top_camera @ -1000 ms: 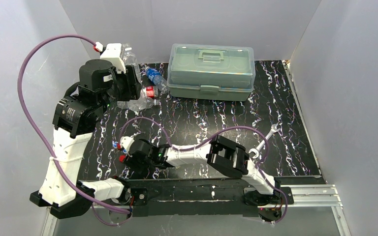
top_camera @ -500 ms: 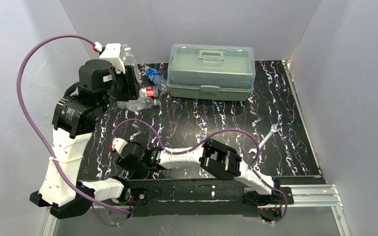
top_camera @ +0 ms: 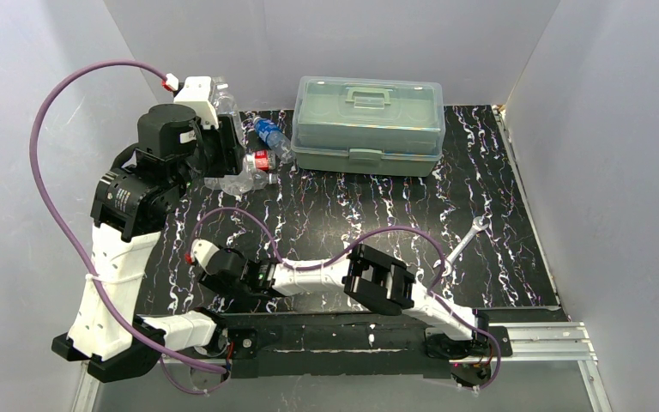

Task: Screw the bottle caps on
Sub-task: Screw the bottle cap onto the plastic bottle.

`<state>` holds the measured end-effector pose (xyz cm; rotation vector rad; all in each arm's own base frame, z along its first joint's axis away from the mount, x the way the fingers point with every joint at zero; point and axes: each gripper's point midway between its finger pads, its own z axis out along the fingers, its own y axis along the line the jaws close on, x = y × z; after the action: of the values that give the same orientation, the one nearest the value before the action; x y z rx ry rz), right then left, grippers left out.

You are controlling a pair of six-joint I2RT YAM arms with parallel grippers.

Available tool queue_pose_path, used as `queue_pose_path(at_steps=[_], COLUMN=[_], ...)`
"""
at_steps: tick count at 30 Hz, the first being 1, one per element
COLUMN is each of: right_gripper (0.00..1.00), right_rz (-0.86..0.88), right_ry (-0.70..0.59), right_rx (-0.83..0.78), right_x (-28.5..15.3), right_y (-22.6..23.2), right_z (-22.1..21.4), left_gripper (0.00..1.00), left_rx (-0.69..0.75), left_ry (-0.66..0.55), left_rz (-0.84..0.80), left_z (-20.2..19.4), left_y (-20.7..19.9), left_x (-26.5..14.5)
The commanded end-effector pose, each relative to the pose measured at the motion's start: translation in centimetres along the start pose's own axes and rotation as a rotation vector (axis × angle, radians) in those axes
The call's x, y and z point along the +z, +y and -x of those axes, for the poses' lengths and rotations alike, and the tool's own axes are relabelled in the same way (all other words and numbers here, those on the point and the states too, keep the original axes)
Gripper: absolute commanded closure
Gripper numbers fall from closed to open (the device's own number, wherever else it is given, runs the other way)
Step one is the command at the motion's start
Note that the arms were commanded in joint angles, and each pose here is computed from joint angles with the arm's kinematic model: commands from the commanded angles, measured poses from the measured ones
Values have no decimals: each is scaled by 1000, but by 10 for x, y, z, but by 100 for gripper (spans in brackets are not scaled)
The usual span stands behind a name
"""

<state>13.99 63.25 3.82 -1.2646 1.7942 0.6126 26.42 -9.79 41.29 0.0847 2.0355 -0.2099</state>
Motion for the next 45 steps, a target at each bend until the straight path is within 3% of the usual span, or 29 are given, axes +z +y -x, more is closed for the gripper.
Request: queue_pose_path(at_steps=[1,13,21,32,39,45], right_gripper=[40,63,73,75,75,75], right_rz=[-87,-101,-117,-180,-267,-275], right_ry=[45,64,60,45,56,-9], right_rx=[-25,-4,93,364,572,736], right_x=[11,1,-32,-124,-198,-267], right_y=[-26,-39,-64,-143,-214,-267], right_z=[-20,-19,-15,-17,-34,-20], left_gripper=[82,82,83,83,82,84], left_rx=[4,15,37,67,129,215], left_ry=[-13,5,33,37,119,157], left_rz=[-2,-1,-54,-233,-452,-642], left_z=[4,0,-10,-19,-60,-103], left_y=[1,0,-9,-45,-79,-103], left_x=[-5,1,11,41,61,72])
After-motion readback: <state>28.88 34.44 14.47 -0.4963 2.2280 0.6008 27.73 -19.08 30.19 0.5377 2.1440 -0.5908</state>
